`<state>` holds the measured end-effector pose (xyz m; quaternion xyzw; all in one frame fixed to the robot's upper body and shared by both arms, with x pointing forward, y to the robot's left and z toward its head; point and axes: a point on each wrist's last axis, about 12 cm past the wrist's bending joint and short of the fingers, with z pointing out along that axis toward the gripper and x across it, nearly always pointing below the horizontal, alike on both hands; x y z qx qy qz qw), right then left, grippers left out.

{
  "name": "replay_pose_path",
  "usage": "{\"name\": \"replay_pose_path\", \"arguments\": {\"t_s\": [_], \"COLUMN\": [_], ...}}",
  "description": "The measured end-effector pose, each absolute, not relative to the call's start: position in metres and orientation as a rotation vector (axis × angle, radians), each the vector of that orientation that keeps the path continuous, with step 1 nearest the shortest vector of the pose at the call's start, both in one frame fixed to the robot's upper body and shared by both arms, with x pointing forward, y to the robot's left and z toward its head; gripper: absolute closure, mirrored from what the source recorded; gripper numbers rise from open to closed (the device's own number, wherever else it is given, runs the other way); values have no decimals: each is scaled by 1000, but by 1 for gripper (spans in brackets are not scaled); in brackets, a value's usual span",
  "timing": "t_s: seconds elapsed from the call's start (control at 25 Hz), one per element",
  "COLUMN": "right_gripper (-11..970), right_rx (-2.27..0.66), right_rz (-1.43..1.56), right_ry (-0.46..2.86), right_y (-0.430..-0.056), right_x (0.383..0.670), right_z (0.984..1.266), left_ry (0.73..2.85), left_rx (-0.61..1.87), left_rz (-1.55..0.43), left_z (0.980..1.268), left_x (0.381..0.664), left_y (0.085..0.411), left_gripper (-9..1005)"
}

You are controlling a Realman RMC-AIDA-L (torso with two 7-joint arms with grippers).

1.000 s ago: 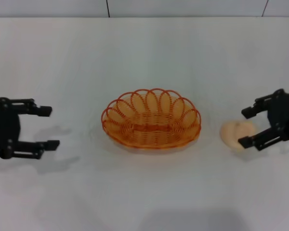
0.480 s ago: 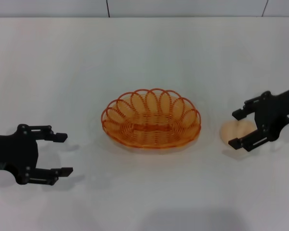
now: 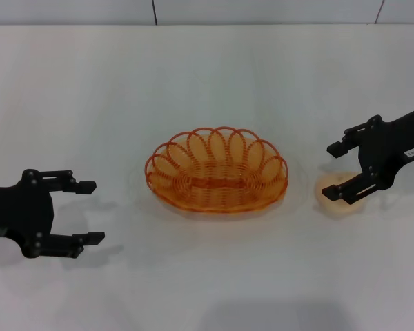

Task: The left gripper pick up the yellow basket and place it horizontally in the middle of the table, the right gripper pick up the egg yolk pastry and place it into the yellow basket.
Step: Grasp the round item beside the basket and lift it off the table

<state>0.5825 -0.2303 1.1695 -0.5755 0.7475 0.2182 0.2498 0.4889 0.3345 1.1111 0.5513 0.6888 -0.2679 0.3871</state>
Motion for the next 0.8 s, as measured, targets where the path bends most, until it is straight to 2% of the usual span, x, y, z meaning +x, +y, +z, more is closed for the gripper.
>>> {"name": "replay_pose_path", "arguments": {"t_s": [0.8], "right_gripper": [134], "right_rx": [-1625], "right_rz": [471], "right_ry": [2149], "right_y": [-227], "right_x": [597], "right_z": [1146], "left_ry": [1821], "left_rx": [1424], "left_rz": [-637], "left_z": [1109], "left_x": [501], "left_y": [326], "left_gripper": [221]}}
